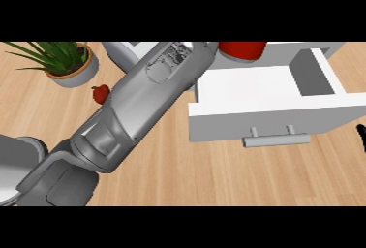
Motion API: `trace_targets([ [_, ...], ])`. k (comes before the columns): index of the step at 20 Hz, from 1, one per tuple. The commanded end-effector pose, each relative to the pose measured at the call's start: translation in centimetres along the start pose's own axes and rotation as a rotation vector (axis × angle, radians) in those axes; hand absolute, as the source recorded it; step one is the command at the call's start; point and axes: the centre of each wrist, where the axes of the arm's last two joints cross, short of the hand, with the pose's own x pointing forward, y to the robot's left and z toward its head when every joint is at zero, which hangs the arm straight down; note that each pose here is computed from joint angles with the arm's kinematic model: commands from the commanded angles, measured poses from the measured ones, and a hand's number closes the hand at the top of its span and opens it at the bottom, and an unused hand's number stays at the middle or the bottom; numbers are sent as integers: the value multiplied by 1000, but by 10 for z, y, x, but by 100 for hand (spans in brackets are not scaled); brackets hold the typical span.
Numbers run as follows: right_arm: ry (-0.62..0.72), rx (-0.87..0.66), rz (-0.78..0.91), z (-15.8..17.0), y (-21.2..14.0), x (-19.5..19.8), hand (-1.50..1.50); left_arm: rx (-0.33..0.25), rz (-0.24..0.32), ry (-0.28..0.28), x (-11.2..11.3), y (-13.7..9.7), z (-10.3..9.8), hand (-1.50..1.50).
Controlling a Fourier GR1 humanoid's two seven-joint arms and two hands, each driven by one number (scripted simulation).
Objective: Pick up the can, place it into the drawer and close the drawer
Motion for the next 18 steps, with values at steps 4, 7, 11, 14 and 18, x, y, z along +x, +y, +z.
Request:
trace_targets([
  [4, -13, 27, -18, 1, 3, -4, -150, 21, -29, 31, -19, -4, 0, 150],
  [7, -19, 25, 3, -10, 4, -2, -150, 40, -64, 5, -20, -5, -2, 150],
  [11, -8, 28, 16, -17, 0, -12, -150, 63, -87, -9, -36, -3, 0, 150],
  [14, -15, 36, 13, -12, 0, -7, -150, 67, -109, 1, -55, 3, 0, 150],
  [18, -30, 37, 9, -29, 7, 3, -150, 64, -149, -7, -60, -4, 7, 150],
])
